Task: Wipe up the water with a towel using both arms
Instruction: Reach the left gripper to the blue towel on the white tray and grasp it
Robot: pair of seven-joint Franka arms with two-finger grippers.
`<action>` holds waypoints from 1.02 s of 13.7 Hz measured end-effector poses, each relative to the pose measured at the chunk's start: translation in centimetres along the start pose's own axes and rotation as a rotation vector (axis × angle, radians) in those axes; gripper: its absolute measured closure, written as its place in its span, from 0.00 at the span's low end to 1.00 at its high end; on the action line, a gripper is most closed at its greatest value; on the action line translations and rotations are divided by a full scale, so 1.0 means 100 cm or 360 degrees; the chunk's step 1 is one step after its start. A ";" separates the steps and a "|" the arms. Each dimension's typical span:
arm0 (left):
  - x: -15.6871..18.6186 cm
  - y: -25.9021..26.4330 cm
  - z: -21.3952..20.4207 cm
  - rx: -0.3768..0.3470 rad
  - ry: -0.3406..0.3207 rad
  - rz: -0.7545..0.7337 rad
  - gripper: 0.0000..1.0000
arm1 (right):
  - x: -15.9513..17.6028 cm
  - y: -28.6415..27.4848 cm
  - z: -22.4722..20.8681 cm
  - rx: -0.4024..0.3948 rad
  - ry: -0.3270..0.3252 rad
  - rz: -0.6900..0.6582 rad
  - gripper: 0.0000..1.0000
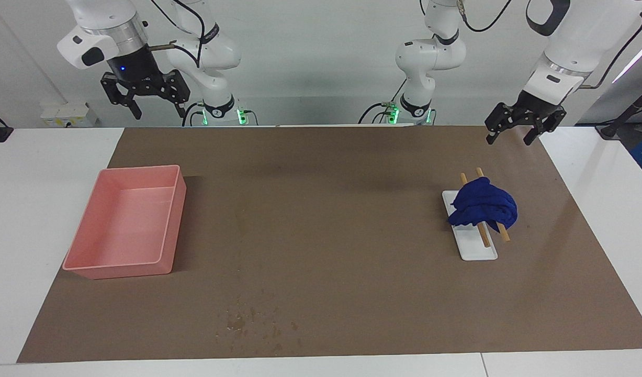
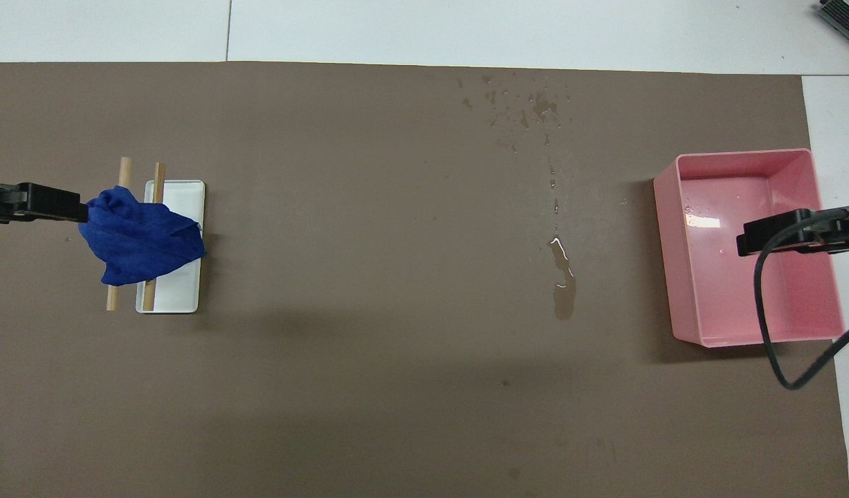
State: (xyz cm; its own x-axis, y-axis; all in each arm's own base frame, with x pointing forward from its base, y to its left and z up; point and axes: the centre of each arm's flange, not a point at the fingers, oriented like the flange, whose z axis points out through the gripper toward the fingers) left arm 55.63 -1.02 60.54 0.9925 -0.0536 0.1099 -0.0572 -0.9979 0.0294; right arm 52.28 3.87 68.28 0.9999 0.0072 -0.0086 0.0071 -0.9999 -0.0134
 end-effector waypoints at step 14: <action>-0.001 -0.026 0.180 0.0193 0.0201 0.0040 0.00 | 0.000 0.000 0.001 0.0001 -0.0002 0.0000 0.00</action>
State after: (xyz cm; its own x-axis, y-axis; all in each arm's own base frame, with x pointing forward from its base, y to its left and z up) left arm 57.62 0.90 42.59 0.9691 -0.0811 0.2330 -0.0605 -0.9937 -0.0942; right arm 52.32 3.87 68.22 0.9999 0.0072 -0.0096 0.0071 -0.9999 -0.0138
